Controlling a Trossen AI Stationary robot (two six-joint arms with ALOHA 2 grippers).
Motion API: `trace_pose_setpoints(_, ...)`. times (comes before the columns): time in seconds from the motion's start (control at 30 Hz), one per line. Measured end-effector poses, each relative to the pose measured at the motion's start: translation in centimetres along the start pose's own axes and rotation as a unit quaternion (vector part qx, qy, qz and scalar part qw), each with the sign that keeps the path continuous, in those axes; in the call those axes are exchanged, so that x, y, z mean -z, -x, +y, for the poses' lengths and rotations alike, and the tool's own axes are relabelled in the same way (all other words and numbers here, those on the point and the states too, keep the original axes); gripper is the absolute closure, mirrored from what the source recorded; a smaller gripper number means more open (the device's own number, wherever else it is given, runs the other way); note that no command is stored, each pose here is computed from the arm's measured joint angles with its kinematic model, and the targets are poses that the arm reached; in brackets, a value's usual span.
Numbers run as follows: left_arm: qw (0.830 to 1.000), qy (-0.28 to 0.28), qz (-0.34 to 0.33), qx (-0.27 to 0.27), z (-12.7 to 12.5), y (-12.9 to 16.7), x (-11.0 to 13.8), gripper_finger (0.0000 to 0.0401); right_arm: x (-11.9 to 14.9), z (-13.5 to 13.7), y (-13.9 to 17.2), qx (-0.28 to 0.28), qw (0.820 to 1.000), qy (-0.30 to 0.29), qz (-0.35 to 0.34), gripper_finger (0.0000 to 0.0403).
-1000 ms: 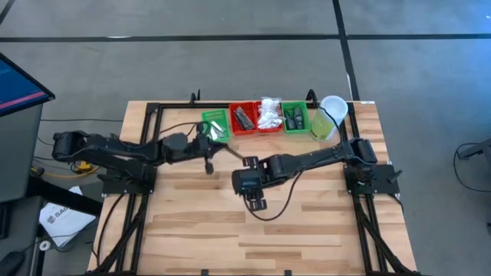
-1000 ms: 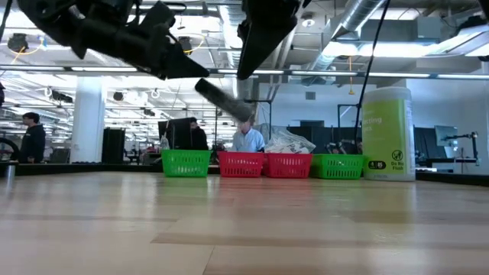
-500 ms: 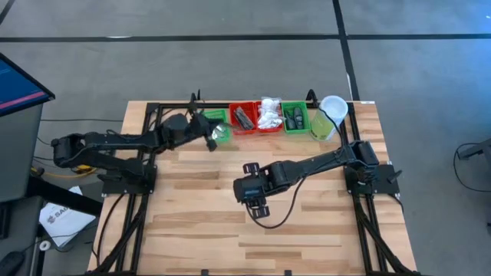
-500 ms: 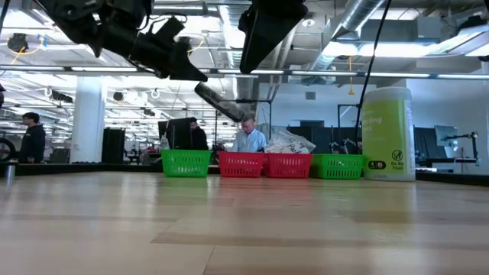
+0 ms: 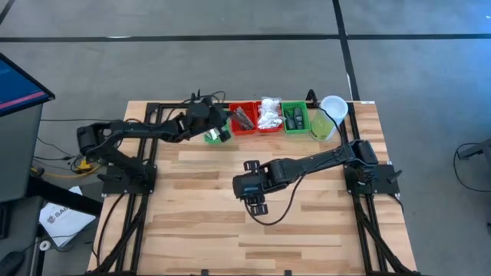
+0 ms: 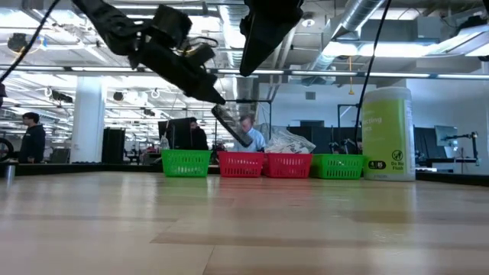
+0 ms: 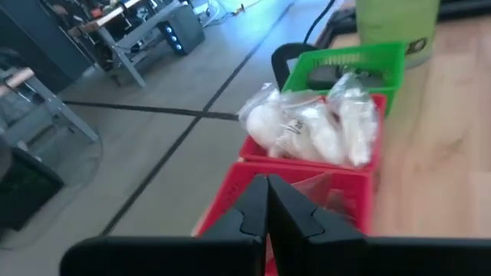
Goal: Pick & Place Travel size toiletries
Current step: Put the black comb into the left red bin
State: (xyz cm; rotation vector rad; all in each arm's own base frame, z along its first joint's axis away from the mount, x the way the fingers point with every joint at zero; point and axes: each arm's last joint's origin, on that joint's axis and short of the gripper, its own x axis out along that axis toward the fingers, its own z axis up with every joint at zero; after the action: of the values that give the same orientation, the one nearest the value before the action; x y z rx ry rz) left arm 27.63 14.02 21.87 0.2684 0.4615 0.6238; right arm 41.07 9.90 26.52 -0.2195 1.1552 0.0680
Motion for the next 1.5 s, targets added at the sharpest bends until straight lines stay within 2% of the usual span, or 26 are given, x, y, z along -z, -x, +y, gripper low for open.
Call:
trace_pose_setpoints(0.17, 0.999, -0.037, 0.033, 0.004, 0.1, -1.9, -0.3, 0.0401, 0.0, 0.0, 0.0, 0.0, 1.0, 0.001, 0.002, 0.0244)
trace_pose_setpoints(0.37, 0.995, -0.081, 0.059, 0.01, 0.3, -3.0, -0.2, 0.0401, 0.1, -0.3, 0.0, 0.001, 1.0, -0.002, 0.004, 0.0244)
trace_pose_setpoints(0.67, 0.995, -0.07, 0.061, 0.023, 1.9, -3.4, 0.2, 0.0401, 0.1, -1.2, -0.2, 0.006, 1.0, -0.011, 0.005, 0.0244)
trace_pose_setpoints(0.83, 0.995, -0.066, 0.042, 0.068, 1.8, -3.4, 0.1, 0.0401, 0.1, -1.6, -0.2, 0.008, 1.0, -0.016, 0.006, 0.0244)
trace_pose_setpoints(1.27, 0.994, -0.065, 0.049, 0.071, 1.7, -3.4, 0.3, 0.04, 0.0, -2.3, -0.3, 0.011, 1.0, -0.023, 0.004, 0.0244)
trace_pose_setpoints(1.5, 0.994, -0.066, 0.047, 0.07, 1.8, -3.4, 0.2, 0.0384, 0.0, -2.3, -0.3, 0.01, 1.0, -0.023, 0.003, 0.0244)
